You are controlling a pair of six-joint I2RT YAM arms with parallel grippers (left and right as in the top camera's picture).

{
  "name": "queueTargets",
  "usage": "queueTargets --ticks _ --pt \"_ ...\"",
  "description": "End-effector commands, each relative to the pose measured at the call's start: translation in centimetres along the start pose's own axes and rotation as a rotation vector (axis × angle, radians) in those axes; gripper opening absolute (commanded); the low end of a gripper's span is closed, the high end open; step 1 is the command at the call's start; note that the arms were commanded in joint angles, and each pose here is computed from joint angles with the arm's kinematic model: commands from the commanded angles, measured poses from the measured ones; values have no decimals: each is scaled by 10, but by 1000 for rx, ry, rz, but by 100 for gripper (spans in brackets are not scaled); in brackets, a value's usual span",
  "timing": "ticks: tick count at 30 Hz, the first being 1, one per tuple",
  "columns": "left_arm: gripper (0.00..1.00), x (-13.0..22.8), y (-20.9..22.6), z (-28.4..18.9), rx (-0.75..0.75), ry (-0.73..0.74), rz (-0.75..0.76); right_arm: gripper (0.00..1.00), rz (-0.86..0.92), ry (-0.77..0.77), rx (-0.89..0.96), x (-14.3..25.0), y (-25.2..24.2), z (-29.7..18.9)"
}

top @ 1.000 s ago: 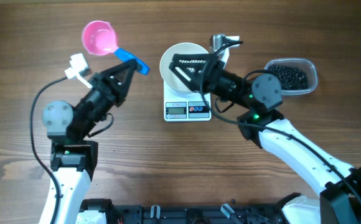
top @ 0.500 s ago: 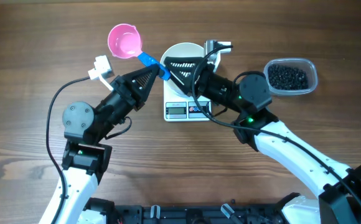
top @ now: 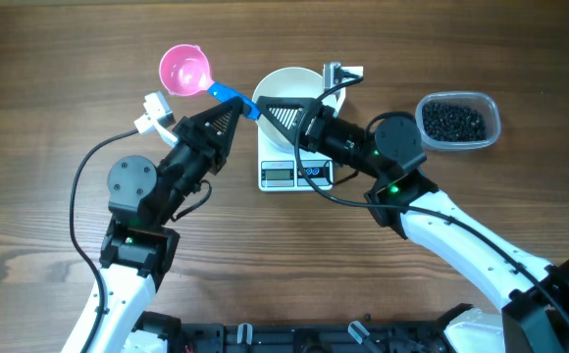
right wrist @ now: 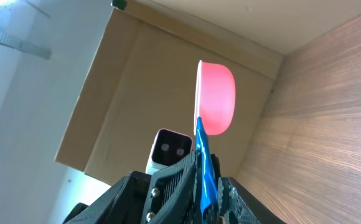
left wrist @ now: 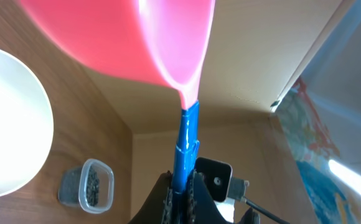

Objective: Scoop item into bowl and weigh 150g on scale
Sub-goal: 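Move the right gripper to the scoop handle held by the left gripper, then close the right gripper on the blue handle and release the left gripper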

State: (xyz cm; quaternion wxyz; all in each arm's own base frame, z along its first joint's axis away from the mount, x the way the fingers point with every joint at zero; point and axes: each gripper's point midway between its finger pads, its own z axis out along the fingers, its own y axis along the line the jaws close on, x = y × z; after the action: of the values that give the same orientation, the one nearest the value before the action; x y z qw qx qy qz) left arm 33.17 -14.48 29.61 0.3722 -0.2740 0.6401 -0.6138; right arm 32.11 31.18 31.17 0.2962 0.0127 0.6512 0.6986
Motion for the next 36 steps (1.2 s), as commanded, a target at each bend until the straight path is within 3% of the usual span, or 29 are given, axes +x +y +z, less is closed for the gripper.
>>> queueTargets --ticks 1,14,24,36 --pt "4 -4 3 0 -6 -31 7 49 -19 26 14 5 -5 2" --pt "4 7 -3 2 19 20 14 51 -13 46 12 9 -5 2" --pt "4 11 0 7 16 34 12 37 18 51 12 9 -5 2" --pt "4 18 -6 8 41 52 18 39 17 52 12 10 -5 2"
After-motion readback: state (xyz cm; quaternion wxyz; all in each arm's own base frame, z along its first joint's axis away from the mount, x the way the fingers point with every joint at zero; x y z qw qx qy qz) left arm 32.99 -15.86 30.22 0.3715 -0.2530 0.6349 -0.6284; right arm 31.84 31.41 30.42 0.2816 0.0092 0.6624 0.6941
